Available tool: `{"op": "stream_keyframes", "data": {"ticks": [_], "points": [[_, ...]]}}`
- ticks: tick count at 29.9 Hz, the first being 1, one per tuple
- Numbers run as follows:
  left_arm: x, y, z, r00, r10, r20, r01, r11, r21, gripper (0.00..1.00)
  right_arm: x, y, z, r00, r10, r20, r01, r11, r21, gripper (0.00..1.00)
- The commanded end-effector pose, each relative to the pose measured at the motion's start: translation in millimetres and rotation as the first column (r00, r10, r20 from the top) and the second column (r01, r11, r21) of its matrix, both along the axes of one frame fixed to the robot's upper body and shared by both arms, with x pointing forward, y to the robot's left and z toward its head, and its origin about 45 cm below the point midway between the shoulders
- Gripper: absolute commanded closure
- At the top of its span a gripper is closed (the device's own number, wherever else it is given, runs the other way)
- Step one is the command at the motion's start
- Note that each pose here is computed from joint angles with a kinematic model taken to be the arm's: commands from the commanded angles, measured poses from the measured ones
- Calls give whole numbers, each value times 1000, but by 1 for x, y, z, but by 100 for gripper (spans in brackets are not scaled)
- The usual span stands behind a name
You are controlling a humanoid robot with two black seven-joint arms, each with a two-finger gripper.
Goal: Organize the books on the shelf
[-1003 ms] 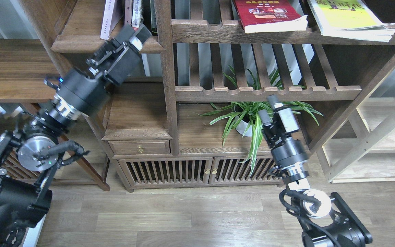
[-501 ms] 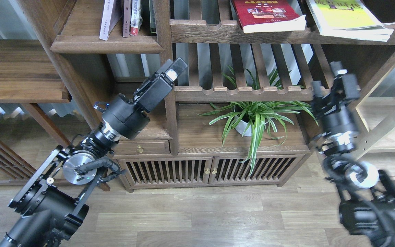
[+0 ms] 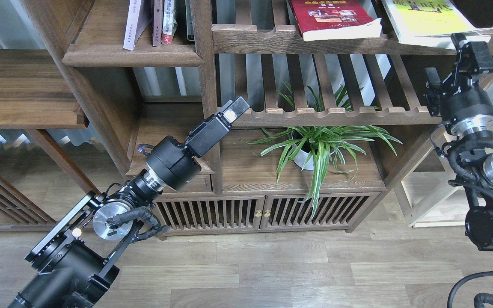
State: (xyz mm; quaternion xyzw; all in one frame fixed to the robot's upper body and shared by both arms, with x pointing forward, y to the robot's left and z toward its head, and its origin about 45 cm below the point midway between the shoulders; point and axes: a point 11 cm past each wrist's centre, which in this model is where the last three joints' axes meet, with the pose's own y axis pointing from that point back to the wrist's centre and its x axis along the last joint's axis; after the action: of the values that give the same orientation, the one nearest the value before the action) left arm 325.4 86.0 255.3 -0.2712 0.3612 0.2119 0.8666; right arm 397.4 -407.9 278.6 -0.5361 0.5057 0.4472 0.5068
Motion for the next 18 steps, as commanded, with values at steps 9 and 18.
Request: {"op": "stream_keyframes", "data": {"ticks": [9,18], "points": [[2,-1,5,1000,-2,13,2,1000,-1,1,18,-4,21,994,-3,-107,3,1000,6,5],[2,-1,5,1000,-6,13,6,1000,2,1,39,-8,44,992,-30,-122,33,999,22,21]]}}
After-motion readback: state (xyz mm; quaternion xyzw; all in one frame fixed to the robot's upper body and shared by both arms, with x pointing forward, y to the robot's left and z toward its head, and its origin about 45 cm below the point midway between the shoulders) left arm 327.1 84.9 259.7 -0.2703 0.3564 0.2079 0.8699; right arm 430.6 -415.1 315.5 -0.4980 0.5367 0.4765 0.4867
